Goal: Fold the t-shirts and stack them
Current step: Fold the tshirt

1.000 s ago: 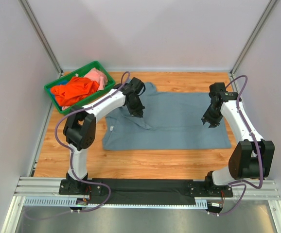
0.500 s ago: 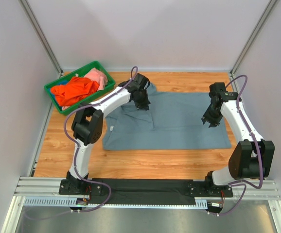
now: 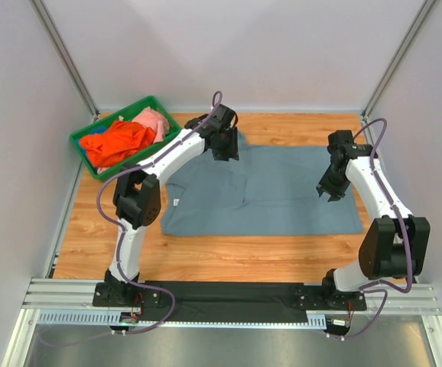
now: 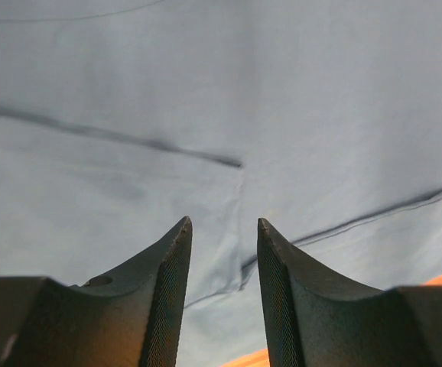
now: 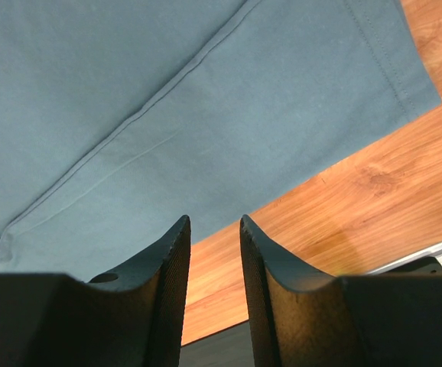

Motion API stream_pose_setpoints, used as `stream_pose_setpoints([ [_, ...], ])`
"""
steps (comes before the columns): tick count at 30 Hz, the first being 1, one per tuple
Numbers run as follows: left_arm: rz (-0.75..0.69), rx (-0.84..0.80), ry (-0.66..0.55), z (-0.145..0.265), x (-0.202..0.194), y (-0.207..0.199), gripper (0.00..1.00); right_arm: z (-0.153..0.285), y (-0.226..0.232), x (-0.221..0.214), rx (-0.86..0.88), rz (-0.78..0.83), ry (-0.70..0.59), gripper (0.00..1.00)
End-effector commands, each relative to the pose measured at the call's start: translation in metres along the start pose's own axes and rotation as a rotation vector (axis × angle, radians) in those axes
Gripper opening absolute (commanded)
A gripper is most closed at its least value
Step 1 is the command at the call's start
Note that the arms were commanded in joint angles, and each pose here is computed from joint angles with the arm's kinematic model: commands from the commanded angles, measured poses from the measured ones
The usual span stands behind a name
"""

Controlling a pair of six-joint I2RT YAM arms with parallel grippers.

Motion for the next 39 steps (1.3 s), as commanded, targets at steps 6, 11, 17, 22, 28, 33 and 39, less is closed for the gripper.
stream_pose_setpoints([
  [6, 0.012, 0.197, 0.099, 0.081, -0.065, 0.044, 0.44, -0.039, -0.017, 0.022, -0.108, -0.059, 0.009, 0.34],
  [11, 0.064, 0.317, 0.187, 0.086, -0.115, 0.077, 0.42, -0.066, -0.036, 0.031, -0.199, -0.113, 0.041, 0.34],
  [17, 0.073, 0.512, 0.328, 0.074, -0.15, 0.104, 0.39, -0.109, -0.068, 0.034, -0.277, -0.227, 0.109, 0.33],
  [22, 0.082, 0.672, 0.412, 0.065, -0.172, 0.124, 0.39, -0.129, -0.082, 0.025, -0.36, -0.271, 0.162, 0.32],
  [28, 0.089, 0.745, 0.455, 0.07, -0.185, 0.134, 0.4, -0.122, -0.103, 0.005, -0.421, -0.316, 0.176, 0.31],
  [33, 0.152, 0.724, 0.538, 0.071, -0.206, 0.137, 0.4, -0.113, -0.108, -0.004, -0.422, -0.316, 0.159, 0.31],
  [39, 0.188, 0.735, 0.562, 0.084, -0.221, 0.143, 0.41, -0.106, -0.109, -0.009, -0.409, -0.32, 0.144, 0.31],
])
Point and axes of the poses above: each gripper's point midway between its finger pads, its own z axis back along the fingers, its own y axis along the line the jaws close on, x = y × z, the point moved 10 cm from there along z, back along the fingers, and after that the axes turned 2 degrees about -z, right-handed, at the moved point
